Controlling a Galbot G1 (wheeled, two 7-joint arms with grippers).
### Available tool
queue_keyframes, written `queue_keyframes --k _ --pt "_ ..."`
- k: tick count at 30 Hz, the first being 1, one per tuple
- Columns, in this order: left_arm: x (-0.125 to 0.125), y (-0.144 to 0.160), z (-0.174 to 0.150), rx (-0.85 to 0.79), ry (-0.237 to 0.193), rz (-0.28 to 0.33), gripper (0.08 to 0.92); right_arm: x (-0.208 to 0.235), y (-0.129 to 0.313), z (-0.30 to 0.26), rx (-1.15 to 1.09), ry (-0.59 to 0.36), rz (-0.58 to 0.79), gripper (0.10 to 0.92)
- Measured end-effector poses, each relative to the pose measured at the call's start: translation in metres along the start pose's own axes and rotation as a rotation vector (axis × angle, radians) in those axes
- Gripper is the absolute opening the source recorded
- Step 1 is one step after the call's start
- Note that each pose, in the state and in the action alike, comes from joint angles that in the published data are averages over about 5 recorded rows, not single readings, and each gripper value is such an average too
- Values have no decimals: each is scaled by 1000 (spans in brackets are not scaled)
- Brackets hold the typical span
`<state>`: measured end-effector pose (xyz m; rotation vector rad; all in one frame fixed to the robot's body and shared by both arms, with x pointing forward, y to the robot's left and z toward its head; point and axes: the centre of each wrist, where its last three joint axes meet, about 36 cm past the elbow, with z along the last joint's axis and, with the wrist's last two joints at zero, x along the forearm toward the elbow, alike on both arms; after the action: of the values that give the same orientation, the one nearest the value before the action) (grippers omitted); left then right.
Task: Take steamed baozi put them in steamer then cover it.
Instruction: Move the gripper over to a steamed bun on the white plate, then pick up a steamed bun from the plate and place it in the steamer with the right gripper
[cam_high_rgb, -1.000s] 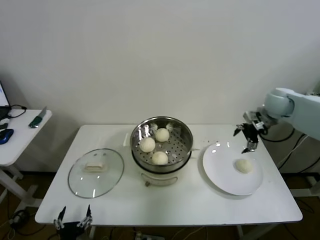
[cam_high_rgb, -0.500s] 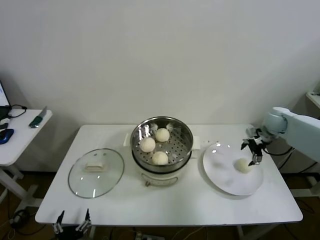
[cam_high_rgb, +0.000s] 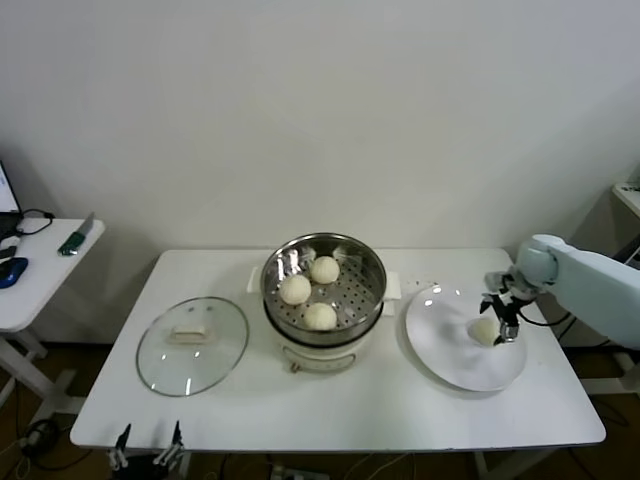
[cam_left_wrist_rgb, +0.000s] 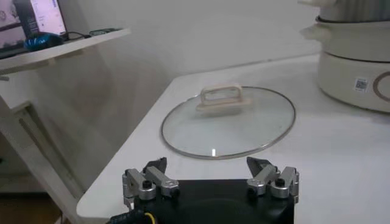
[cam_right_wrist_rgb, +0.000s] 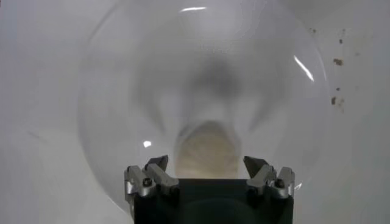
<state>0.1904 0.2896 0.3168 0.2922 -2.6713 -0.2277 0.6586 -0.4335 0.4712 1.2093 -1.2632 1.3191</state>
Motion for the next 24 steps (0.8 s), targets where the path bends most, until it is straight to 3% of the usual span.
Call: queue_keyframes --k 8,24 --pt "0 0 0 -1 -3 2 823 -10 -2 4 -7 13 6 813" --pt "-1 0 1 1 -4 -2 823 -16 -3 6 -21 12 17 656"
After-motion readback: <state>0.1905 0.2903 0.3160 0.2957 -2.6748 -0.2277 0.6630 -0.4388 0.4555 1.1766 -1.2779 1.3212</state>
